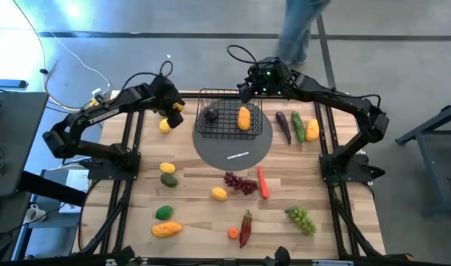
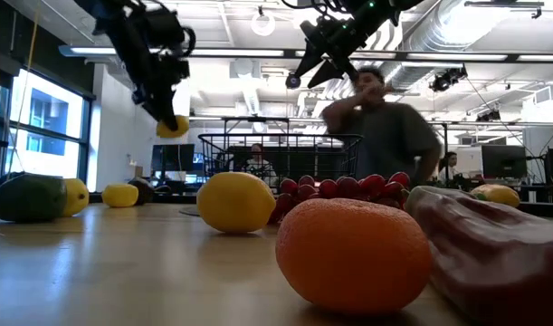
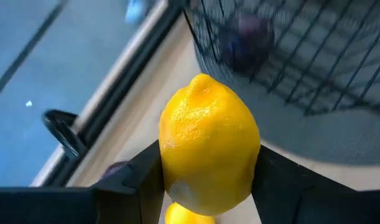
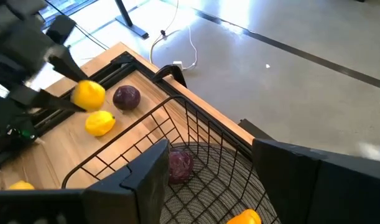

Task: Build produce basket
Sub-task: Put the top right yellow lemon into the black wire basket

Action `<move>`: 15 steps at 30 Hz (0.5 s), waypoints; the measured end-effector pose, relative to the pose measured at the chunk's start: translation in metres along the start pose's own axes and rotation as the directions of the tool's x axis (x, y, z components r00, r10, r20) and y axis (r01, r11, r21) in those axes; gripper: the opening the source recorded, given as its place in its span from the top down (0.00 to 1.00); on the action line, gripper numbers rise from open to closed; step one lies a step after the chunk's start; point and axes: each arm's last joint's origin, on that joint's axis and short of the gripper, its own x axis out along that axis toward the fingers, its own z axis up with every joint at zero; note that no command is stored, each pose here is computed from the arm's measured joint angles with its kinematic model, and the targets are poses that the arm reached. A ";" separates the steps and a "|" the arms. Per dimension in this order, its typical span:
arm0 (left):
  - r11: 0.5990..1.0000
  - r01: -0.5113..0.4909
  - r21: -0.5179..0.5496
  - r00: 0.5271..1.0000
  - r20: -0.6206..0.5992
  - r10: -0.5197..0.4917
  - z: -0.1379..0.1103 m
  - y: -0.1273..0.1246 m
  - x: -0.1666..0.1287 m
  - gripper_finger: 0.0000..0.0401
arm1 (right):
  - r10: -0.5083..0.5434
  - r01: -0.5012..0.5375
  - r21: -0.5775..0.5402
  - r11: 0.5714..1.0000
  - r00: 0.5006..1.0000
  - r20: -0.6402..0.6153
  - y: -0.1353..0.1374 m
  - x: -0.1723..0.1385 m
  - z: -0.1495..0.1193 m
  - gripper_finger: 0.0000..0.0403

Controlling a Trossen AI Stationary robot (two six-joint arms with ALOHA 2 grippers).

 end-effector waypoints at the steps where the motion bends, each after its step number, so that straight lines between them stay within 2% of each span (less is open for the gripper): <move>1: 1.000 -0.002 -0.001 1.000 0.024 0.002 0.003 0.000 -0.005 0.55 | 0.000 0.000 0.000 1.000 1.000 0.001 0.000 0.000 0.000 0.48; 10: 1.000 0.003 0.017 0.981 0.195 -0.006 0.033 -0.008 -0.035 0.55 | 0.000 0.000 0.000 1.000 1.000 0.002 0.000 0.000 0.000 0.48; 15: 0.999 0.015 0.034 0.958 0.287 -0.024 0.045 -0.016 -0.042 0.55 | -0.049 0.049 0.002 0.999 0.999 0.016 -0.001 0.000 0.001 0.48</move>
